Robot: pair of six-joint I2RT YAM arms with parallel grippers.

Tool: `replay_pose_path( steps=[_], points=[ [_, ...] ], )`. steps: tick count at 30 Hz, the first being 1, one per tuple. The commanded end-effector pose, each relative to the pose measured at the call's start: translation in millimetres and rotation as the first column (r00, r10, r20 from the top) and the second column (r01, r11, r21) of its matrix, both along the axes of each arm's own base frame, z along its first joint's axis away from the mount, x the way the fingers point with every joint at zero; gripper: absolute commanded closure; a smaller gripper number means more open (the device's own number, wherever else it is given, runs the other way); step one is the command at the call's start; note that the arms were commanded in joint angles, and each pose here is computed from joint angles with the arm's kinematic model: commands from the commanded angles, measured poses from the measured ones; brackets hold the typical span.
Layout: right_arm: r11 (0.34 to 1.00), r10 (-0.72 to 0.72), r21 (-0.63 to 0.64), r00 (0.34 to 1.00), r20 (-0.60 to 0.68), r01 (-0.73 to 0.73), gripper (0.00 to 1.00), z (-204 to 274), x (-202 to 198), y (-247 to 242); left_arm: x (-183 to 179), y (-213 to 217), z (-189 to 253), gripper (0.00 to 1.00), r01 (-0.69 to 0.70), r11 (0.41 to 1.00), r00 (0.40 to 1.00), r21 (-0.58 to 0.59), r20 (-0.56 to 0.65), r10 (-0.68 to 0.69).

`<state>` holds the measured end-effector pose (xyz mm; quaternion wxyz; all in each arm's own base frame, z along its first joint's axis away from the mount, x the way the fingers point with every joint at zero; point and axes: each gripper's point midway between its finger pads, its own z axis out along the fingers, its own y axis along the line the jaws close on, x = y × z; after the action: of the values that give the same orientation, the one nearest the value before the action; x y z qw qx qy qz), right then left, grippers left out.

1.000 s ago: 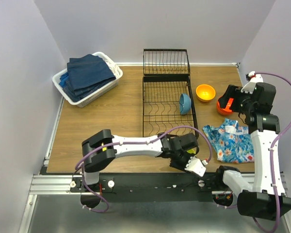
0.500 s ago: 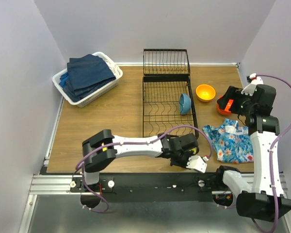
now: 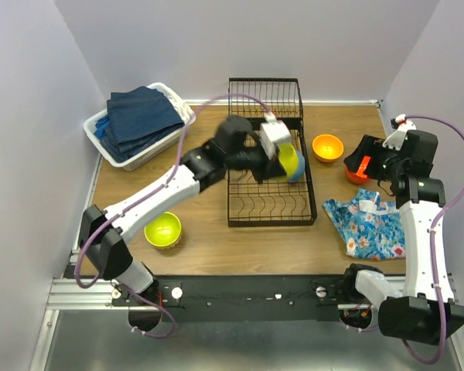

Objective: Load the bowls into the dish rack

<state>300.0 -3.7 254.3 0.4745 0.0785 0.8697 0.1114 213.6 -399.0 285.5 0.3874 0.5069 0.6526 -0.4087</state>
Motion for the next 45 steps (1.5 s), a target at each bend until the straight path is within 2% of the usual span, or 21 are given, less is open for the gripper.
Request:
replay_pose_path(
  steps=[1, 3, 5, 6, 11, 14, 15, 16, 18, 19, 21, 26, 36, 45],
  points=[
    [1.0, 0.001, -0.002, 1.0, 0.003, -0.001, 0.09, 12, 7, -3, 97, 3, 49, 1.0, -0.325, 0.883, 0.905, -0.338, -0.381, 0.187],
    [1.0, 0.002, -0.014, 1.0, 0.011, -0.001, 0.09, 16, 11, -5, 117, 0, 58, 1.0, -0.346, 0.857, 0.897, -0.382, -0.403, 0.183],
    [1.0, -0.001, -0.018, 1.0, -0.004, 0.001, 0.09, 12, 17, -7, 134, -2, 47, 1.0, -0.394, 0.83, 0.866, -0.394, -0.462, 0.192],
    [1.0, -0.006, -0.022, 1.0, -0.005, 0.006, 0.09, 12, 19, -8, 138, -4, 47, 1.0, -0.394, 0.821, 0.87, -0.414, -0.456, 0.187],
    [1.0, -0.014, -0.016, 0.999, -0.04, 0.013, 0.09, 1, 25, -12, 159, -6, 2, 1.0, -0.447, 0.815, 0.803, -0.369, -0.567, 0.183],
    [0.999, -0.032, -0.034, 0.997, -0.07, 0.03, 0.09, -10, 29, -19, 171, -2, -23, 1.0, -0.499, 0.792, 0.741, -0.352, -0.648, 0.179],
    [0.999, -0.035, -0.035, 0.996, -0.083, 0.033, 0.09, -13, 29, -20, 178, 2, -23, 1.0, -0.51, 0.774, 0.742, -0.374, -0.647, 0.176],
    [0.999, -0.04, -0.039, 0.994, -0.1, 0.036, 0.09, -18, 31, -23, 180, 3, -35, 1.0, -0.526, 0.77, 0.714, -0.361, -0.68, 0.169],
    [0.998, -0.04, -0.048, 0.993, -0.114, 0.034, 0.09, -21, 33, -25, 183, 5, -33, 1.0, -0.51, 0.758, 0.728, -0.407, -0.674, 0.128],
    [0.998, -0.039, -0.054, 0.991, -0.129, 0.032, 0.09, -25, 35, -27, 184, 3, -44, 1.0, -0.524, 0.756, 0.696, -0.392, -0.709, 0.114],
    [0.997, -0.044, -0.064, 0.99, -0.137, 0.036, 0.09, -28, 38, -29, 184, 1, -43, 1.0, -0.505, 0.75, 0.709, -0.427, -0.7, 0.079],
    [0.997, -0.048, -0.074, 0.983, -0.176, 0.036, 0.09, -40, 44, -34, 180, -7, -59, 1.0, -0.502, 0.747, 0.681, -0.436, -0.731, 0.031],
    [0.996, -0.045, -0.081, 0.979, -0.199, 0.03, 0.09, -46, 54, -38, 185, -12, -91, 1.0, -0.571, 0.723, 0.601, -0.388, -0.798, 0.047],
    [0.996, -0.043, -0.088, 0.975, -0.218, 0.024, 0.09, -51, 62, -41, 192, -12, -117, 1.0, -0.657, 0.687, 0.505, -0.313, -0.859, 0.092]
  ],
)
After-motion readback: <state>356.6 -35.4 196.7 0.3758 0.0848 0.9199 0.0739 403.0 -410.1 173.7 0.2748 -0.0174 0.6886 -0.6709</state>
